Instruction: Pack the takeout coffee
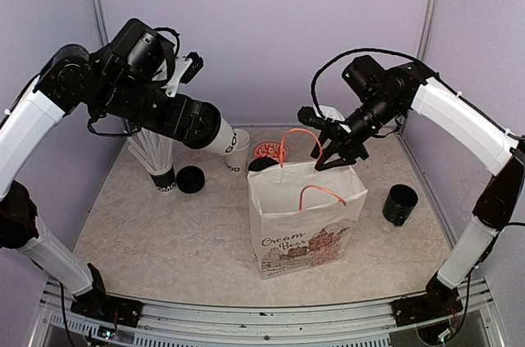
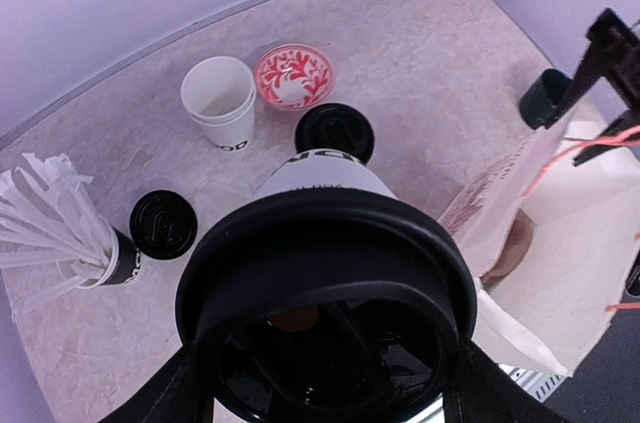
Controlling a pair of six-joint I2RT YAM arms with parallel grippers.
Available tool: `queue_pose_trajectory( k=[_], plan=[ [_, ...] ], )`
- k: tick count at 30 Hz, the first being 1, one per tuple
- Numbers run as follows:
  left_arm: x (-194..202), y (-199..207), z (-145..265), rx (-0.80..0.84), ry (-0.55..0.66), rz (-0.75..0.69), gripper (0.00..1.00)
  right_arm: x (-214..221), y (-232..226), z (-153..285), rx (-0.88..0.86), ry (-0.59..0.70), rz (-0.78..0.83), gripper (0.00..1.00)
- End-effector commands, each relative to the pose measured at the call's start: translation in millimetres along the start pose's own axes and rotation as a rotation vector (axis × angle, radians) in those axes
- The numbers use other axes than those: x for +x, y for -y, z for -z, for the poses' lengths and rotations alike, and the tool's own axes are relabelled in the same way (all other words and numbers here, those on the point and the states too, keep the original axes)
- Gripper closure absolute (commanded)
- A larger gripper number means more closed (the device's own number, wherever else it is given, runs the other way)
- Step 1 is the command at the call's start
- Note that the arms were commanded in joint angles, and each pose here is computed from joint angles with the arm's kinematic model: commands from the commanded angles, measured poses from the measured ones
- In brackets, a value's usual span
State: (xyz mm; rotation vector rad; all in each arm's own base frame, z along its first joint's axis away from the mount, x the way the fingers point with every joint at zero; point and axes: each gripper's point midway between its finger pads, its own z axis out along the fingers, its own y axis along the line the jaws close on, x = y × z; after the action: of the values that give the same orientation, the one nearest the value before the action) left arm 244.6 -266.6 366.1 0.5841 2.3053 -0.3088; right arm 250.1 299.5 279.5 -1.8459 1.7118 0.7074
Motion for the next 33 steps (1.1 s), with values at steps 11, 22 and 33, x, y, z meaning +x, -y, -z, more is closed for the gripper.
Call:
queue_pose_trajectory(
  k=[11,22,33],
  plan=[
    [-38,64,62,0.362,0.225,-0.072,0.32,-10,-2,2,-0.021,0.016,-0.015,0.83],
    [-32,96,59,0.436,0.197,-0.142,0.32,-15,-3,10,0.003,0.032,-0.014,1.0],
    [-22,132,42,0.514,0.133,-0.218,0.32,-20,-8,20,0.013,0.056,-0.017,1.0]
  ],
)
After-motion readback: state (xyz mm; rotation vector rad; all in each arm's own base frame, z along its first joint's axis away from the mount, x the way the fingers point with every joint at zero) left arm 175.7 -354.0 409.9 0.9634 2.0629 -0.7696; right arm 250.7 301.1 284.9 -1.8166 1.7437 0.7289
